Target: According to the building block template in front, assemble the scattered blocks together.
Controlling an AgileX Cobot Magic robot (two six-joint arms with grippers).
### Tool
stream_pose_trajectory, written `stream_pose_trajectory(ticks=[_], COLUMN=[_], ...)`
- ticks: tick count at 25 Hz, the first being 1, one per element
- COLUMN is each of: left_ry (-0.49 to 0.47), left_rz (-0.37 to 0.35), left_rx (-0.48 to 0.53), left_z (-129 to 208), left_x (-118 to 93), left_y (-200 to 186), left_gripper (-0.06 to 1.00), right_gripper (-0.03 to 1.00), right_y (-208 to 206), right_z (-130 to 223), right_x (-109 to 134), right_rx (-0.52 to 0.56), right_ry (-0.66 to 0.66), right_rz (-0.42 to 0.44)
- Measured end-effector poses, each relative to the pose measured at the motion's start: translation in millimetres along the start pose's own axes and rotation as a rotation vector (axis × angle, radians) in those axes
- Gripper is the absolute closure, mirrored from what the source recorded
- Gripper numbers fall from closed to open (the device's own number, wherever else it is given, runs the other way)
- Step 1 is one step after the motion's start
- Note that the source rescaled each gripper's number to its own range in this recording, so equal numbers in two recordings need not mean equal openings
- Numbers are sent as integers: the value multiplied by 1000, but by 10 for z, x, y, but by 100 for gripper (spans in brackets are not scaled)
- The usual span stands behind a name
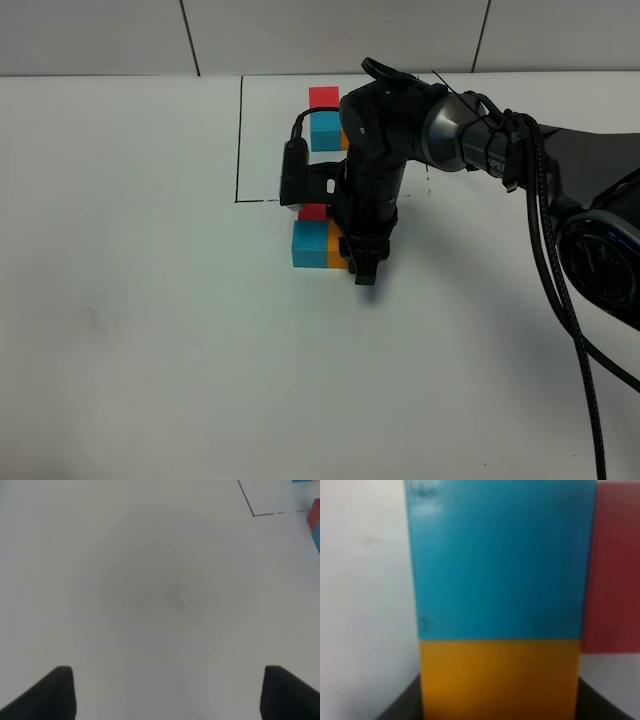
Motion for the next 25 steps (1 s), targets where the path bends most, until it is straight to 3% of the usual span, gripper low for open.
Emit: stream_pose_trajectory(ticks=[14,15,20,22,25], left_ry=[0,0,0,1,1], left_rz=[0,0,0,0,0], left_rx=[0,0,0,0,0], left_z=[0,0,0,0,0], left_x=[0,0,0,0,0], left_y=[0,0,0,0,0], left_gripper=[16,16,16,16,16], right_gripper=[94,87,17,4,-2], right_y=[0,-5,-171,-316,-550], right_z=[2,6,51,77,189], right_x=[2,-1,-34,-79,-230], right_rx=[2,5,27,9,-55], right_ry=[-78,-84,-89,-36,139], right_rz=[-1,2,30,50,75])
Point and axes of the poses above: a point on each arm's last joint axis where the gripper is mounted, y pointing out along that axis toward the gripper, x along the wrist's bending axis when the last joint is at zero, z = x × y, the point moved 3 cm from there along y, pointing out along that axis toward the gripper, and after that the axes turned 9 degrees about y, right-handed, at the moved point
